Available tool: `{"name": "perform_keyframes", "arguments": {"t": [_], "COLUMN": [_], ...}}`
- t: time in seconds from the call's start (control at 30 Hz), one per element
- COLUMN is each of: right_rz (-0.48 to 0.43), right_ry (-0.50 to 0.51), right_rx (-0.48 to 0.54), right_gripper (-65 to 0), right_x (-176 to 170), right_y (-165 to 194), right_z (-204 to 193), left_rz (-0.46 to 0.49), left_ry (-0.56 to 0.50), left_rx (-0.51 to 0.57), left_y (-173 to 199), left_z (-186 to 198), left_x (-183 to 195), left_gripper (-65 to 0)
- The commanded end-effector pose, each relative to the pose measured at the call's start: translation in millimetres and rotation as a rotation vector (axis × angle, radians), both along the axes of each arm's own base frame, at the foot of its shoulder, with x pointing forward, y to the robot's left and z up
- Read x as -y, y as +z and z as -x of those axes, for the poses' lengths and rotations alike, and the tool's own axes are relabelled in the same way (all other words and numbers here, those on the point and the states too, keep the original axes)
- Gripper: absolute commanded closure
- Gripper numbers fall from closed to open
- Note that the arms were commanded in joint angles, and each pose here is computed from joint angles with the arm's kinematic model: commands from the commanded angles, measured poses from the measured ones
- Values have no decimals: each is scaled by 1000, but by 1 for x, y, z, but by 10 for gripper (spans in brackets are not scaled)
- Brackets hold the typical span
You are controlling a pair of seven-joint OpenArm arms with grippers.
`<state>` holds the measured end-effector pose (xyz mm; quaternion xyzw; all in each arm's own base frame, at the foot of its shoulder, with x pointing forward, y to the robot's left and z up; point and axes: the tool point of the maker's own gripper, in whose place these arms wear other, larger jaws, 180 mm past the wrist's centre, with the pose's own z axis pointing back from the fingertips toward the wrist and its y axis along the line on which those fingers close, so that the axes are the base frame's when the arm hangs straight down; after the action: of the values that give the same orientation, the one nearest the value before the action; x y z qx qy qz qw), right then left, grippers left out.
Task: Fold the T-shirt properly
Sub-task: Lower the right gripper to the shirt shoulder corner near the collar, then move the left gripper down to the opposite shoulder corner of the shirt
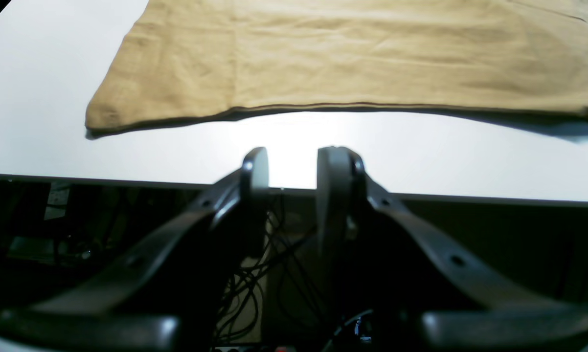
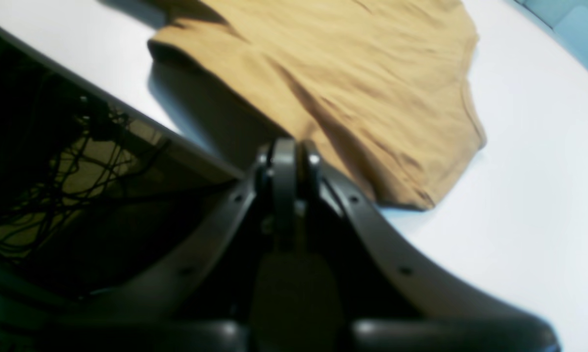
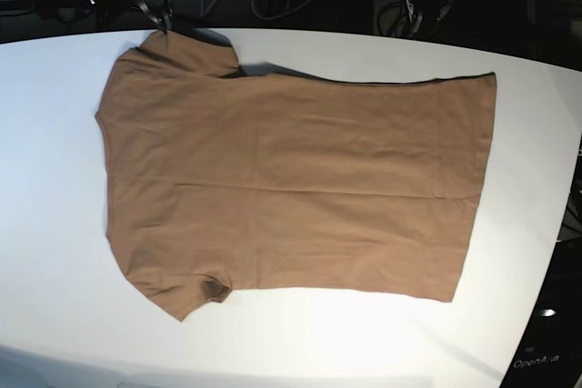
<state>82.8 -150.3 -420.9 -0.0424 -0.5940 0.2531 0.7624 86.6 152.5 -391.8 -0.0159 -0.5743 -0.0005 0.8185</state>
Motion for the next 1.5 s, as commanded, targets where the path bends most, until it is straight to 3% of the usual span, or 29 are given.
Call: {"name": "perform_keyframes", "arguments": {"t": [0.0, 0.27, 0.43, 0.67, 1.47], "right_rz": [-3, -3, -3, -4, -3], "right_ry": [5, 5, 4, 3, 6], "right_rx": [28, 28, 26, 26, 31], "right_gripper": [-7, -7, -7, -7, -7], "right_x": [0, 0, 1, 0, 0], "right_y": [8, 8, 8, 8, 9], "right_z": [2, 2, 2, 2, 1], "left_rz": [-1, -3, -2, 1, 1], "left_ry": [-4, -9, -11, -16, -19], "left_rx": [21, 28, -29, 10, 19], "left_y": [7, 8, -1, 14, 12], "left_z": [2, -1, -1, -12, -18], "left_x": [0, 0, 1, 2, 2], "left_gripper": [-168, -168, -168, -168, -169]}}
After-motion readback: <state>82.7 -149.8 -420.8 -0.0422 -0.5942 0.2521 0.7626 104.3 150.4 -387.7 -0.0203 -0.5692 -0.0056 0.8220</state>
